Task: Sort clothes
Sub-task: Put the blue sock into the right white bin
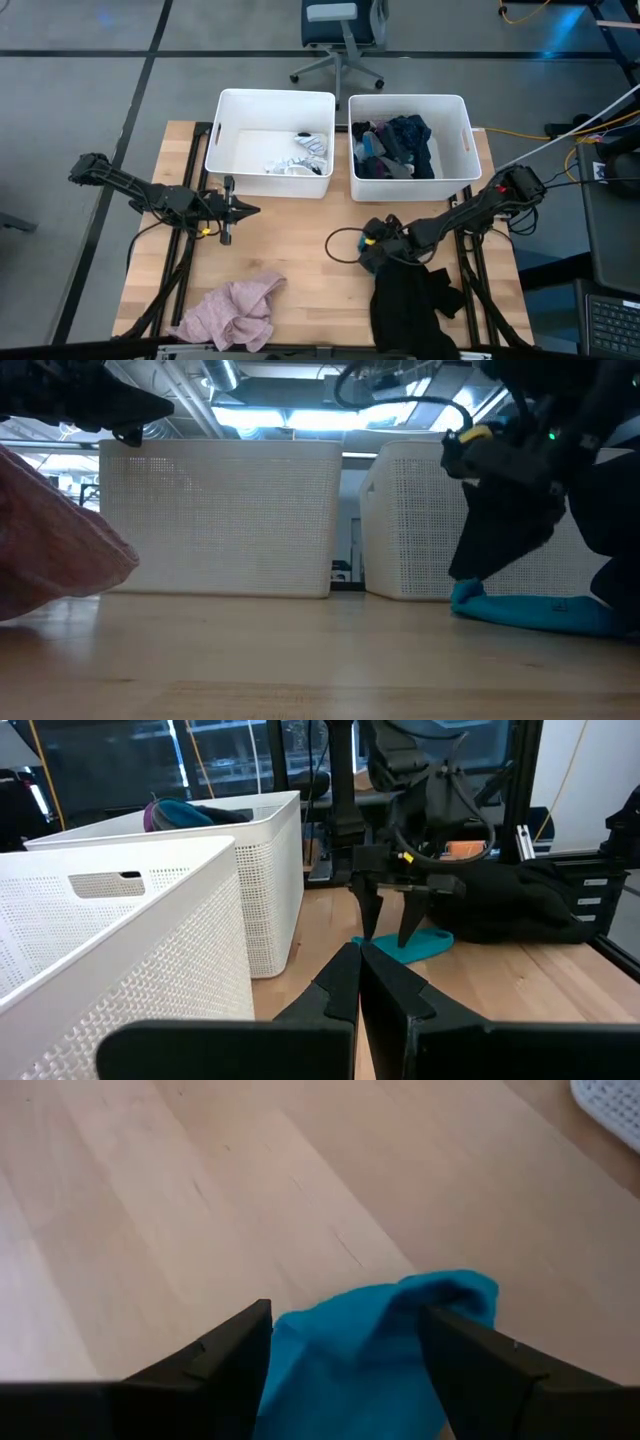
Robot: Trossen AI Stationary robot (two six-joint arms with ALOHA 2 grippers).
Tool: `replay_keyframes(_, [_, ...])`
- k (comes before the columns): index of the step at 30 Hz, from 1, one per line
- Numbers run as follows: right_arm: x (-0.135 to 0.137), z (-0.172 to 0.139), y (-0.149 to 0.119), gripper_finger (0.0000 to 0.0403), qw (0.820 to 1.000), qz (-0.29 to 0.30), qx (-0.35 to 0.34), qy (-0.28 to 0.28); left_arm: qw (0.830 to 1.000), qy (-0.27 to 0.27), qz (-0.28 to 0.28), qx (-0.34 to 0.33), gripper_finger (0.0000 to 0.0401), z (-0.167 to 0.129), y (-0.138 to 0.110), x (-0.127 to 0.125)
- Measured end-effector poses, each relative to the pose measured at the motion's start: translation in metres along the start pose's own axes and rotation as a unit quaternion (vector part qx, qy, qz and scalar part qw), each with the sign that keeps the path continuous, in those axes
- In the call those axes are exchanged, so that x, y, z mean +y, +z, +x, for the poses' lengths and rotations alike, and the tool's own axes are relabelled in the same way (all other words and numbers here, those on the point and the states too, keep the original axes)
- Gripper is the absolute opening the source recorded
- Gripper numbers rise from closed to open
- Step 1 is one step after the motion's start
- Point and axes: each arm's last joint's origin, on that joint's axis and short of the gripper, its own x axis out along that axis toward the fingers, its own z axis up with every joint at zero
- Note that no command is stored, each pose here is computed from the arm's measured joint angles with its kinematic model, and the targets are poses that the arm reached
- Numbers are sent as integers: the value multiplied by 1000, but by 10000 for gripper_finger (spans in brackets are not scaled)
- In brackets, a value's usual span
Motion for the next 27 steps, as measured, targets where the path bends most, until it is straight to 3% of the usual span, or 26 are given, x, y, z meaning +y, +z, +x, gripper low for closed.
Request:
replay_keyframes(5, [-11, 7, -11, 241, 1000, 12, -2, -6, 1000, 0, 0, 0, 1, 0, 0, 0])
replay_keyframes(9, [-16, 10, -16, 210, 1000, 20, 2, -12, 1000, 0, 0, 0, 1, 0, 0, 0])
replay_keyframes(21, [-18, 12, -19, 18, 1000, 19, 0, -9, 1000, 0, 0, 0, 1, 0, 0, 0])
replay_keyframes(27, [-17, 12, -16, 22, 999, 4, -28, -14, 1000, 0, 0, 0, 1, 0, 0, 0])
